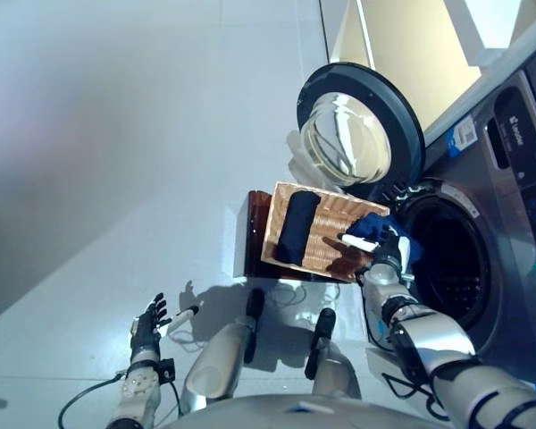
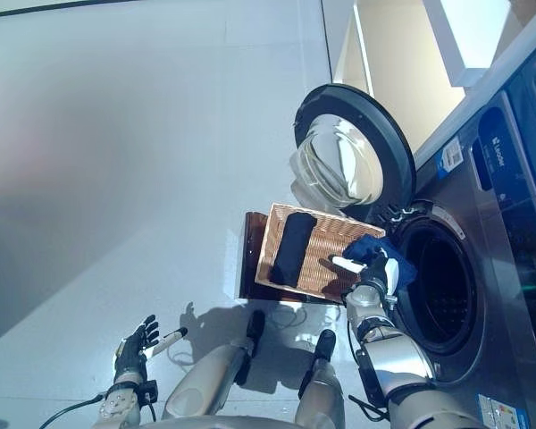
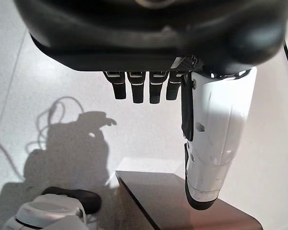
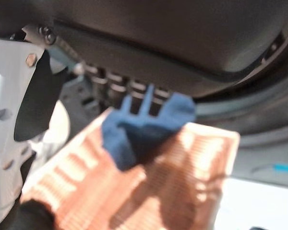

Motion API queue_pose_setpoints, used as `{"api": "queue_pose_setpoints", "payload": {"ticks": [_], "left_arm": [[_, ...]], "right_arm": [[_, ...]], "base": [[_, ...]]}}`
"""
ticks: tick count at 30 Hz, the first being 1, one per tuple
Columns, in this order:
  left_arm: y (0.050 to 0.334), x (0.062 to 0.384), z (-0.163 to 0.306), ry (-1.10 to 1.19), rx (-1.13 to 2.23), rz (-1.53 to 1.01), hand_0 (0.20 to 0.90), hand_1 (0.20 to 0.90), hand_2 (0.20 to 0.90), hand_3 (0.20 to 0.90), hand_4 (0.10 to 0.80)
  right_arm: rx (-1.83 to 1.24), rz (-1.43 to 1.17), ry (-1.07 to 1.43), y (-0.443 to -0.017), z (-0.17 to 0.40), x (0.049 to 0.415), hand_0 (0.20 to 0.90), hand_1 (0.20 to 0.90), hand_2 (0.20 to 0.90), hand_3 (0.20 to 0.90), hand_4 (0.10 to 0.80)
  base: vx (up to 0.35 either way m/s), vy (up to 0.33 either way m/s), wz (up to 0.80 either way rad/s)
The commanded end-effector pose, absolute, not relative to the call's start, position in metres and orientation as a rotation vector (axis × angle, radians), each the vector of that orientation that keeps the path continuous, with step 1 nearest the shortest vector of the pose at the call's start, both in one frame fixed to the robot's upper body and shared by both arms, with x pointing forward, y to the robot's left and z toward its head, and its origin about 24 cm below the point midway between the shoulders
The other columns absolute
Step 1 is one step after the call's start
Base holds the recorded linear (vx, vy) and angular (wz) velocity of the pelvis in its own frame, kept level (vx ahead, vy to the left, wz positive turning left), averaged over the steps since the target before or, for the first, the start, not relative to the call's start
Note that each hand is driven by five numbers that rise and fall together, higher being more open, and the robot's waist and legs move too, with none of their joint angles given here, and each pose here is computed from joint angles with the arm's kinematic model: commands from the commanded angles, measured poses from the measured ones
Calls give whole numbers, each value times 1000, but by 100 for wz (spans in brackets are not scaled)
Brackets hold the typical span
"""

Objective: Pick up the clothes and place them into the washing machine

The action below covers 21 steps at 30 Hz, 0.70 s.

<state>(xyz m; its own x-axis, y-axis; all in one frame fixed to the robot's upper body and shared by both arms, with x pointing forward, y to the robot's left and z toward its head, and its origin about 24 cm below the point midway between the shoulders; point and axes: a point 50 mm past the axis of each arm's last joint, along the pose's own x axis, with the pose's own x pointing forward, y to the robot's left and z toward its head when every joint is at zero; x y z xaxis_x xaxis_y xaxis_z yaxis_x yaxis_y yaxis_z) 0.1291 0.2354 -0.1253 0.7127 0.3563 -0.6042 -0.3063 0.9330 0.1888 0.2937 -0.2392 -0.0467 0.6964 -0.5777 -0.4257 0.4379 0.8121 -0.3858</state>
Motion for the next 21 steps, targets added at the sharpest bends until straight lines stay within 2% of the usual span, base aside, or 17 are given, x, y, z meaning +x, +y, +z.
{"api": "queue_pose_setpoints", "payload": {"ticks": [1, 4, 6, 13, 14, 21], "left_arm": [[261, 122, -119, 662, 147, 448, 900, 900, 900, 900, 800], [261, 120, -118, 658, 148, 451, 900, 900, 900, 900, 800], [263, 121, -119, 667, 158, 460, 900, 900, 900, 900, 800], [257, 135, -113, 617, 177, 431, 900, 900, 900, 900, 800], [252, 139, -109, 584, 174, 397, 900, 900, 900, 900, 800], [242, 141, -107, 572, 153, 347, 900, 900, 900, 900, 800]], "right_arm": [[-330, -636, 462, -260, -26, 303, 900, 900, 900, 900, 800], [-342, -632, 457, -259, -25, 305, 900, 900, 900, 900, 800], [-462, -631, 468, -261, -21, 307, 900, 900, 900, 900, 800], [-1063, -571, 425, -284, 11, 321, 900, 900, 900, 900, 800], [-1234, -573, 418, -297, 26, 325, 900, 900, 900, 900, 800], [-1413, -654, 434, -327, 59, 329, 900, 900, 900, 900, 800]], "base": [[-12, -5, 5], [0, 0, 1], [-40, 14, -1], [-92, 10, 1], [-80, -1, 7], [-27, 3, 4]]}}
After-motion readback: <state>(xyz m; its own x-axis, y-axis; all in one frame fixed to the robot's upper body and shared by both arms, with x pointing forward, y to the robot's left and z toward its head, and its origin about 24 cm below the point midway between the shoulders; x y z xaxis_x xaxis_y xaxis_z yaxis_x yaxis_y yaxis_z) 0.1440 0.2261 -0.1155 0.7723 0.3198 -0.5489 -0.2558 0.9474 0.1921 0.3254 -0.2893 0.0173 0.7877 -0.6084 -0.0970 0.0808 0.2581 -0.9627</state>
